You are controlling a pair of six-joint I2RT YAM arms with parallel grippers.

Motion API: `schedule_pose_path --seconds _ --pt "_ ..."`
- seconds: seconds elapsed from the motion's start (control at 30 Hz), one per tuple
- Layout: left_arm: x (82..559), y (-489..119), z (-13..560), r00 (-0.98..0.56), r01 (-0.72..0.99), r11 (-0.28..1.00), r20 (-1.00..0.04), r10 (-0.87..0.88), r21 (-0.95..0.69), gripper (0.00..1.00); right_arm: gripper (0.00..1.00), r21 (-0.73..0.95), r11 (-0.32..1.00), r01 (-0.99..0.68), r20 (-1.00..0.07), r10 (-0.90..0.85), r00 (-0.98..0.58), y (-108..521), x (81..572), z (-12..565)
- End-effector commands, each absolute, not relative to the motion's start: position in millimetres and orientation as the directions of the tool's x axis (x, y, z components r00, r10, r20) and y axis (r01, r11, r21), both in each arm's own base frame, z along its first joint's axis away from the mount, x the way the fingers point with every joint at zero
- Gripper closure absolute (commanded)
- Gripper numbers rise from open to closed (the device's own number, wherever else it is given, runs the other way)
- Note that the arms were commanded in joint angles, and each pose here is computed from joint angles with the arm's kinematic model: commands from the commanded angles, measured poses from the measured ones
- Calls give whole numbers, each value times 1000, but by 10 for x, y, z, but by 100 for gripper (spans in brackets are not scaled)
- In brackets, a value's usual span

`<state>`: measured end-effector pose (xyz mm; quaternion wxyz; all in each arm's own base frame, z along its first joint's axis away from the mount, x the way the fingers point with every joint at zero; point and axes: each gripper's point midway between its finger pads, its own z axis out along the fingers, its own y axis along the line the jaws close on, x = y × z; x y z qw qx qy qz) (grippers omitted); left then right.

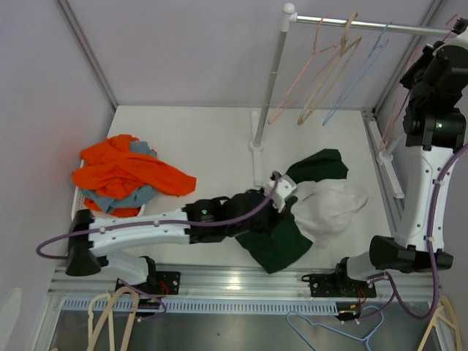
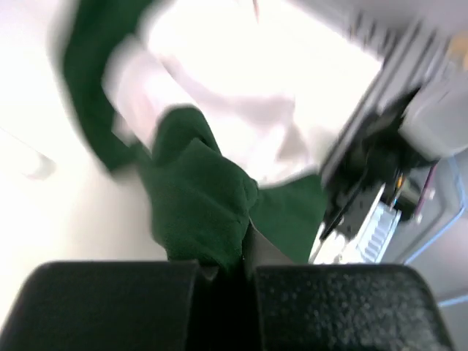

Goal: Remove the t-shirt from the hanger

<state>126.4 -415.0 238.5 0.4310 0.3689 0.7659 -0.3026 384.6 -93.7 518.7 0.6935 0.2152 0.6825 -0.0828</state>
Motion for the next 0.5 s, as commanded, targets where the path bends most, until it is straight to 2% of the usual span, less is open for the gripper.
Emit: schedule_pose_path --seconds 0.0,0.17,0.2,0.3,0.33,0.4,0.47 --pt "1713 -3684 3276 -240 757 648 -958 154 -86 99 100 161 892 423 -982 102 158 -1053 4033 5576" --pt "2331 -3019 4116 -121 618 784 -993 15 -63 99 100 121 894 431 -989 71 130 -1116 4407 5526" --pt "2545 -2758 4454 -72 539 838 -996 -47 -78 99 100 120 894 432 -988 65 139 -1130 4446 5547" --pt "2942 -2284 4837 26 375 925 -997 -79 -63 99 100 107 901 420 -988 48 148 -1145 4645 5514" --pt "2984 -1998 5293 133 293 953 -984 -120 -77 99 100 107 903 417 -987 45 156 -1154 4674 5532" --pt "3131 -1544 5679 225 160 982 -965 -135 -100 99 100 106 904 414 -986 42 162 -1193 4774 5512" --pt "3031 -1099 6256 354 84 984 -919 -175 -155 99 100 111 908 404 -986 49 160 -1225 4849 5499"
